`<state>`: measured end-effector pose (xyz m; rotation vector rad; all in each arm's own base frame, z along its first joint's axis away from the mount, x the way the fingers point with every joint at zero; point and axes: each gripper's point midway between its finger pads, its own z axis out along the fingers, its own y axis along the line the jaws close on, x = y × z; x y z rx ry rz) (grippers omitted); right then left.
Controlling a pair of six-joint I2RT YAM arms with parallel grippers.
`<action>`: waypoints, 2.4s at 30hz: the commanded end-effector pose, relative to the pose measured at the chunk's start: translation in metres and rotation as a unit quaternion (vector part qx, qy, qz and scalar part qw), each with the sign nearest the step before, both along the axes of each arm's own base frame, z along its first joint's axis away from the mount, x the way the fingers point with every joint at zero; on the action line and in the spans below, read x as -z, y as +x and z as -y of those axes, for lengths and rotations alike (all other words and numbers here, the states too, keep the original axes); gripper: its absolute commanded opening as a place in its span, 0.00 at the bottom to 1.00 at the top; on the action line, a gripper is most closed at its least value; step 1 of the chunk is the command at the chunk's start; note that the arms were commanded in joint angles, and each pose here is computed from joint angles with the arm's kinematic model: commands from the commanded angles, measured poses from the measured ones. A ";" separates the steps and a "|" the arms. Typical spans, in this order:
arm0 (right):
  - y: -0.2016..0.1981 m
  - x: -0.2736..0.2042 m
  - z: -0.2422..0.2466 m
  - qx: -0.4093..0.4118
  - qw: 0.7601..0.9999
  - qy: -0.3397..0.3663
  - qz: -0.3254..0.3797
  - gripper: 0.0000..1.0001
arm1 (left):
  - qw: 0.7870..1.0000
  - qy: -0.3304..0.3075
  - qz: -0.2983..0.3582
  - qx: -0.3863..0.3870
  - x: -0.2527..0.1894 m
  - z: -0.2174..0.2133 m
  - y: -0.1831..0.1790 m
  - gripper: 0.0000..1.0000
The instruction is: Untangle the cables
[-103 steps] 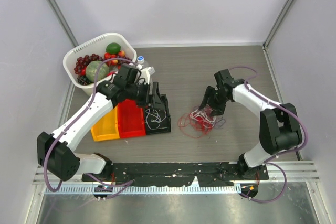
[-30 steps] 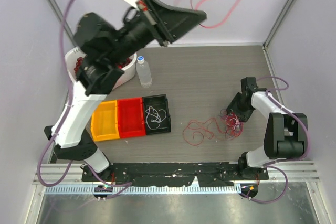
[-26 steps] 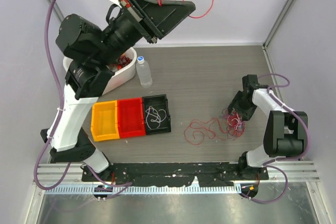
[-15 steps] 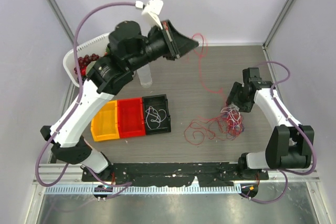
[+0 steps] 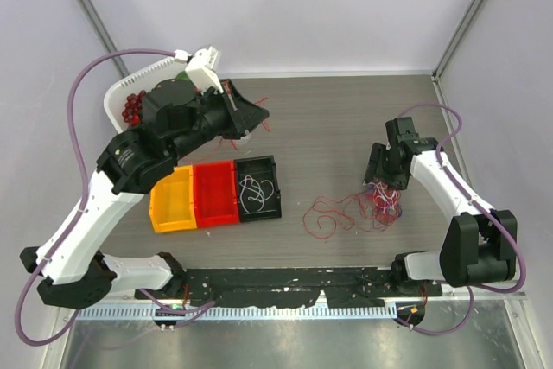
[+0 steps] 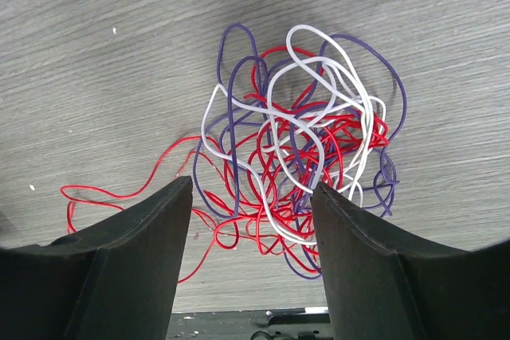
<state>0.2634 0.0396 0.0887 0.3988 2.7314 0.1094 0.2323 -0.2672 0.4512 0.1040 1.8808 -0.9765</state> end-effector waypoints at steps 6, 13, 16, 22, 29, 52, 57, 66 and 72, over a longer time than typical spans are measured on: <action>-0.002 0.001 -0.003 -0.017 1.000 -0.004 0.017 0.67 | 0.991 0.080 0.011 -0.105 0.028 -0.052 0.017 0.00; -0.001 0.002 -0.003 -0.017 1.000 -0.003 0.022 0.67 | 0.984 0.097 -0.005 -0.147 0.045 -0.076 0.026 0.00; -0.001 0.003 -0.003 -0.017 1.000 -0.003 0.022 0.67 | 0.984 0.090 -0.004 -0.151 0.042 -0.079 0.024 0.00; -0.001 0.004 -0.003 -0.018 1.000 -0.003 0.020 0.67 | 0.984 0.079 0.005 -0.160 0.037 -0.084 0.023 0.00; -0.001 0.002 -0.003 -0.018 1.000 -0.001 0.024 0.67 | 0.978 0.102 -0.009 -0.184 0.070 -0.096 0.029 0.00; -0.002 0.005 -0.003 -0.019 1.000 -0.002 0.020 0.67 | 0.991 0.064 0.045 -0.108 0.043 -0.085 0.015 0.00; -0.002 0.005 -0.003 -0.019 1.000 -0.002 0.020 0.67 | 0.995 0.026 0.092 -0.039 0.000 -0.063 0.004 0.00; -0.003 0.004 -0.004 -0.020 1.000 -0.002 0.022 0.67 | 0.991 0.039 0.107 -0.063 -0.002 -0.080 -0.001 0.00; -0.004 0.004 -0.003 -0.019 1.000 -0.002 0.022 0.67 | 0.988 0.064 0.107 -0.088 0.008 -0.094 0.001 0.00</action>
